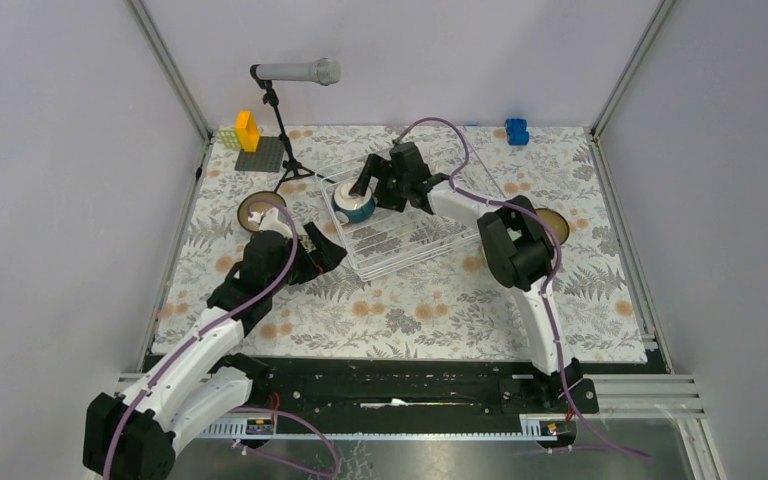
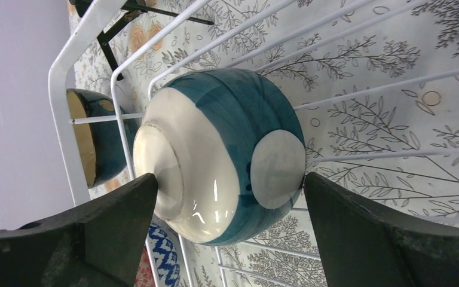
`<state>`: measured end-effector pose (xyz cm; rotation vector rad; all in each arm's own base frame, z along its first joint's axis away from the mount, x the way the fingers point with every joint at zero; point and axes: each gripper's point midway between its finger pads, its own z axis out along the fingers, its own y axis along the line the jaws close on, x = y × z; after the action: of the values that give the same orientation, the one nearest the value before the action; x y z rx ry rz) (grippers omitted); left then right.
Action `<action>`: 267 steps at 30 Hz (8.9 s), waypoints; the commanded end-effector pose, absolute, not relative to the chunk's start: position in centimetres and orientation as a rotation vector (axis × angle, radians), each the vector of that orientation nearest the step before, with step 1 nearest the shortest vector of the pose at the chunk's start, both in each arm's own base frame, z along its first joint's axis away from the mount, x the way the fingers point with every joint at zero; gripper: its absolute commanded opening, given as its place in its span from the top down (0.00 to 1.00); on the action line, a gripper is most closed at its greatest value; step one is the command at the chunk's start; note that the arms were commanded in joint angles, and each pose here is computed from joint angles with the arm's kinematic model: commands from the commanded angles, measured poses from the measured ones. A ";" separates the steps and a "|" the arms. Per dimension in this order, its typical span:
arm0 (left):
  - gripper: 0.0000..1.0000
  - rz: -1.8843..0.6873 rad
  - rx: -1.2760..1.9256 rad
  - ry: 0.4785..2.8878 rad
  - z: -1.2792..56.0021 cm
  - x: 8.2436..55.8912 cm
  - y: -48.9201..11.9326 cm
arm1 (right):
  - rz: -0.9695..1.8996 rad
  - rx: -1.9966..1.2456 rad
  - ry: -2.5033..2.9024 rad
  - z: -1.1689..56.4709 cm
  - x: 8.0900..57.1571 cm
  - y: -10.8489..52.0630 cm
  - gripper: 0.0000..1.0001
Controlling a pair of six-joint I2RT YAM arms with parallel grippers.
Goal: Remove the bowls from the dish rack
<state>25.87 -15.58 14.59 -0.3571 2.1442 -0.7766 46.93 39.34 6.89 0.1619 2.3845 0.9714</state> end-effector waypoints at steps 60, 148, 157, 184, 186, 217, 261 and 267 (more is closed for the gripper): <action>0.01 -0.688 -0.337 2.003 20.0 27.0 -13.8 | -0.207 -0.398 2.066 17.6 41.7 31.0 0.28; 0.01 -0.634 -0.335 1.988 20.5 26.7 -12.8 | 0.089 -0.462 2.182 21.3 27.6 23.6 1.00; 0.01 -0.636 -0.340 1.987 20.6 27.1 -13.0 | 0.098 -0.347 2.221 17.5 25.0 20.3 1.00; 0.01 -0.638 -0.345 1.995 20.8 26.9 -13.0 | 0.046 -0.377 2.323 10.4 27.4 24.1 0.74; 0.01 -0.641 -0.344 1.995 20.9 27.0 -13.0 | 0.044 -0.369 2.292 11.5 27.6 23.9 0.63; 0.01 -0.702 -0.287 1.781 23.0 26.1 -12.4 | 0.097 0.615 1.655 20.7 33.4 0.6 0.00; 0.01 0.027 -0.226 1.607 12.2 36.2 1.2 | -0.225 0.158 1.614 13.0 35.7 -1.3 0.00; 0.03 0.023 -0.155 1.610 11.2 37.3 0.5 | -0.239 0.203 1.647 9.8 35.4 -1.9 0.00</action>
<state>35.15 1.52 8.75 -0.2307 1.7103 0.0654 35.23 -1.40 10.69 0.1596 1.6747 -0.2400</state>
